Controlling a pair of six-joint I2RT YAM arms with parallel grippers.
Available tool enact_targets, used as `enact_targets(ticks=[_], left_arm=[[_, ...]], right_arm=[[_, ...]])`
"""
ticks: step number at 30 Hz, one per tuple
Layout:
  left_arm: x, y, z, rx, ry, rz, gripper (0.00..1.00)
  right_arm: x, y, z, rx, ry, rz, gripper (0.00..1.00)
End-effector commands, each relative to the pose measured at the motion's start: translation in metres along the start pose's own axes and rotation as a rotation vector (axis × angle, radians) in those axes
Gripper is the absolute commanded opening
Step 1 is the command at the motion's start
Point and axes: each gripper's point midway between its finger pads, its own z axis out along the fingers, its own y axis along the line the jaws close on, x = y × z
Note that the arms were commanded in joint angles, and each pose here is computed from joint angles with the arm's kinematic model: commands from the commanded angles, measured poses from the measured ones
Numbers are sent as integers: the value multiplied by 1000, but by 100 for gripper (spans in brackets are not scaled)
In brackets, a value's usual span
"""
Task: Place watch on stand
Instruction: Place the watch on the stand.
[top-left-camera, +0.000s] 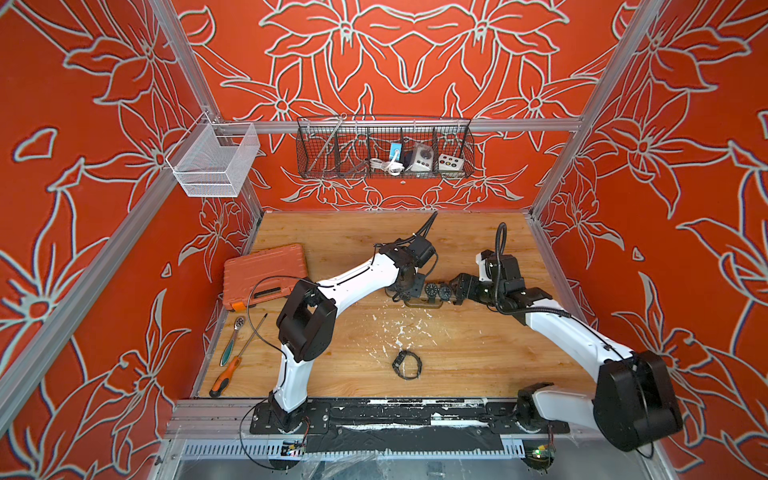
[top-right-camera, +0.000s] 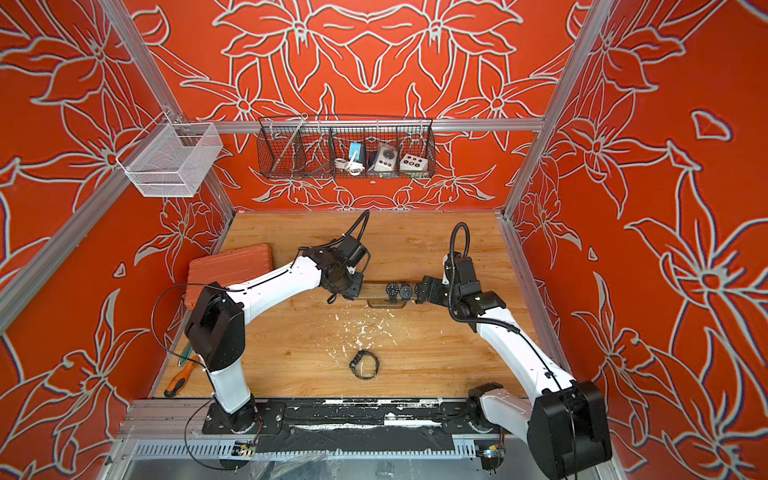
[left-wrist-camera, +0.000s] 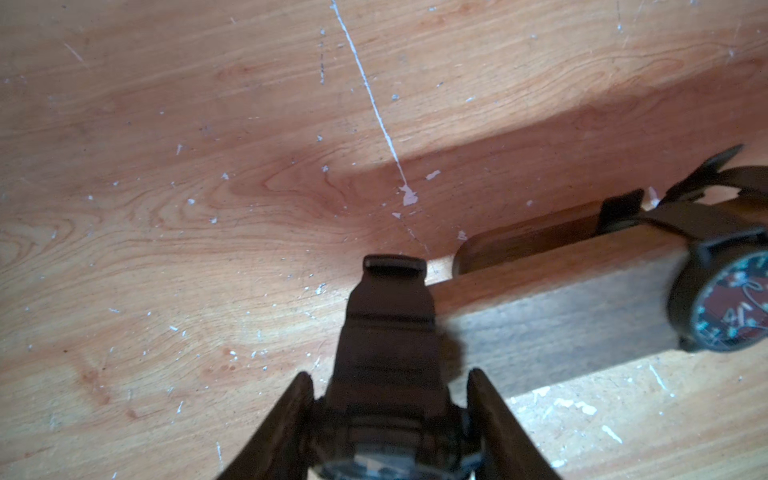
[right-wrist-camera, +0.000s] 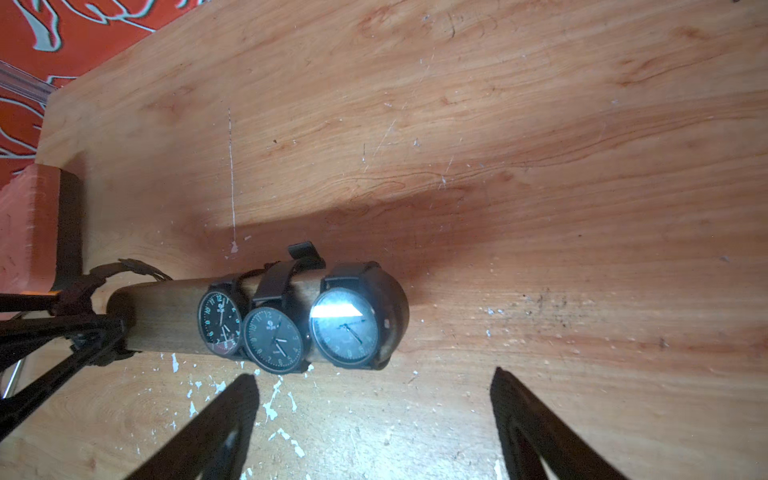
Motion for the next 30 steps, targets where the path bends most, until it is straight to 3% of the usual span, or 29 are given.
enact_targets(ticks=[1, 13, 30], left_arm=[[0, -5, -1, -8, 17, 11, 44], [-3, -31, 1, 16, 38, 54, 47], [-2, -64, 9, 75, 62, 97, 54]], right_arm=[[-8, 12, 6, -63, -24, 18, 91], [4, 16, 30, -112, 37, 46, 90], [4, 18, 29, -124, 39, 32, 90]])
